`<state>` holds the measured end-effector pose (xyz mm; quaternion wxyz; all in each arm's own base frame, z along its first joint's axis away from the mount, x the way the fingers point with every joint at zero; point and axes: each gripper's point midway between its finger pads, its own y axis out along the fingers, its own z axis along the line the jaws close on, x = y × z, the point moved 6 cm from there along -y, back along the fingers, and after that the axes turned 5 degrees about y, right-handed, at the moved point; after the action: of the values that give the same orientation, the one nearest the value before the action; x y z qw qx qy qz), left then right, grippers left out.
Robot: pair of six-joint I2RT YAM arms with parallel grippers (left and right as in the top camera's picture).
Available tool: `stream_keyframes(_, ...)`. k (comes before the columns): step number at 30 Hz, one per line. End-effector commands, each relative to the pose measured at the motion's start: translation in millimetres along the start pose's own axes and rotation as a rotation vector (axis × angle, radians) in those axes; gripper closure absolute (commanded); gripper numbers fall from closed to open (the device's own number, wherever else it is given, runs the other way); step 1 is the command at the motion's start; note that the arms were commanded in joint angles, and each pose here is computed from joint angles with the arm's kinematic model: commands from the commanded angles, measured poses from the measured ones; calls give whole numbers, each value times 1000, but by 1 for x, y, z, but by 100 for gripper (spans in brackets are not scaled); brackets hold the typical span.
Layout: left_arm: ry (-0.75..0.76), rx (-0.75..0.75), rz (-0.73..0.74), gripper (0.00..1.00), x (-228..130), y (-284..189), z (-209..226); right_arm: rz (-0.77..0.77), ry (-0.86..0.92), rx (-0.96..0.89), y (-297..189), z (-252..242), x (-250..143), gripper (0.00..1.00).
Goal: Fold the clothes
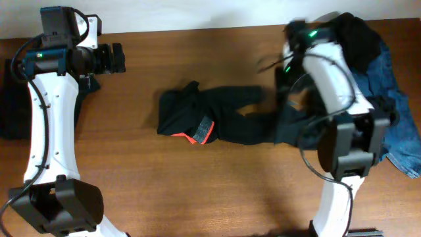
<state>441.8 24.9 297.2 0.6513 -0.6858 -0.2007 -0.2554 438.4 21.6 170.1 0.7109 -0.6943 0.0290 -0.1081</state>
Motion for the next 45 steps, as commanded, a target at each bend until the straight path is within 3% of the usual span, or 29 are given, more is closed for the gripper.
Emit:
stream_keyframes(1, -5, -7, -15, 1, 3, -5, 0, -244, 104, 13, -87, -36, 29, 96)
stream_keyframes(9, -4, -9, -8, 1, 2, -5, -1, -503, 313, -15, -189, -132, 38, 96)
stream_keyframes(20, -2, -11, -8, 1, 2, -5, -2, -537, 628, -94, -208, -247, 8, 94)
stream_keyframes(21, -2, -11, -8, 1, 2, -5, -2, -530, 637, -62, -208, -250, 5, 70)
stream_keyframes(23, -2, -19, -9, 1, 2, -5, -3, -506, 570, 18, -206, -246, 3, 12)
stream_keyframes(25, 2, -43, -12, 1, 2, -5, -7, -497, 507, 74, -206, -236, 4, 0)
stream_keyframes(32, 23, -85, 38, 1, -6, -4, -25, -449, 335, 133, -200, -183, 11, 1)
stream_keyframes(45, 62, -177, 342, 1, -60, -10, -70, -305, 13, 184, -181, -62, 3, 1)
